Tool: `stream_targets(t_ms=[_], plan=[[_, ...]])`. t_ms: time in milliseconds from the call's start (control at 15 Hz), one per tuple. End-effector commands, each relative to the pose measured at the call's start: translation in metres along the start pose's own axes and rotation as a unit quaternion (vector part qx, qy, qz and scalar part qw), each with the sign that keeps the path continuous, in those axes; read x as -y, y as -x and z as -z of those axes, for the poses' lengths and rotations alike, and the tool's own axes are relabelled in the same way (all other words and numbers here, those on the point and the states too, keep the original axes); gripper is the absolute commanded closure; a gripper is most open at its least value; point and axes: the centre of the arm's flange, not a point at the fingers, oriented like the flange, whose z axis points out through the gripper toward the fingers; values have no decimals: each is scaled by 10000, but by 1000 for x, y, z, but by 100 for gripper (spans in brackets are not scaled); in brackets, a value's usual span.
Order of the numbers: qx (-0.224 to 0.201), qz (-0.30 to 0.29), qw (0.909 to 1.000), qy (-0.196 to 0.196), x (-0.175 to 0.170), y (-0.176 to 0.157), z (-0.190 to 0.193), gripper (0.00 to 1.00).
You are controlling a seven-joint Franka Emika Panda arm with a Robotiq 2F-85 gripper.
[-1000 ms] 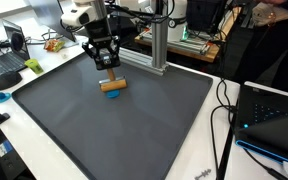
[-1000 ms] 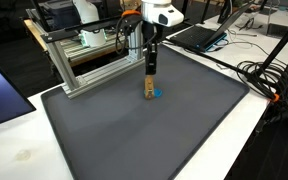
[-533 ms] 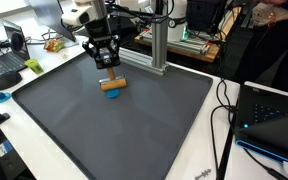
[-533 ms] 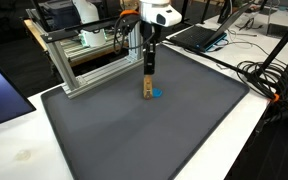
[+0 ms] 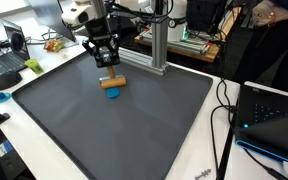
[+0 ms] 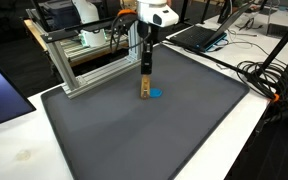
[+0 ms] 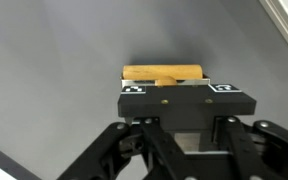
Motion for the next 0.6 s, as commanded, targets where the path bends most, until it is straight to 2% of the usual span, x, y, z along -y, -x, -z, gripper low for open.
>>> stream_targets(t_ms=[0, 267, 533], plan=[[33, -679, 9969, -388, 2, 23, 2, 78], [-236, -1680, 9831, -686, -1, 32, 33, 78], [-627, -2624, 9606, -673, 2, 27, 77, 78]])
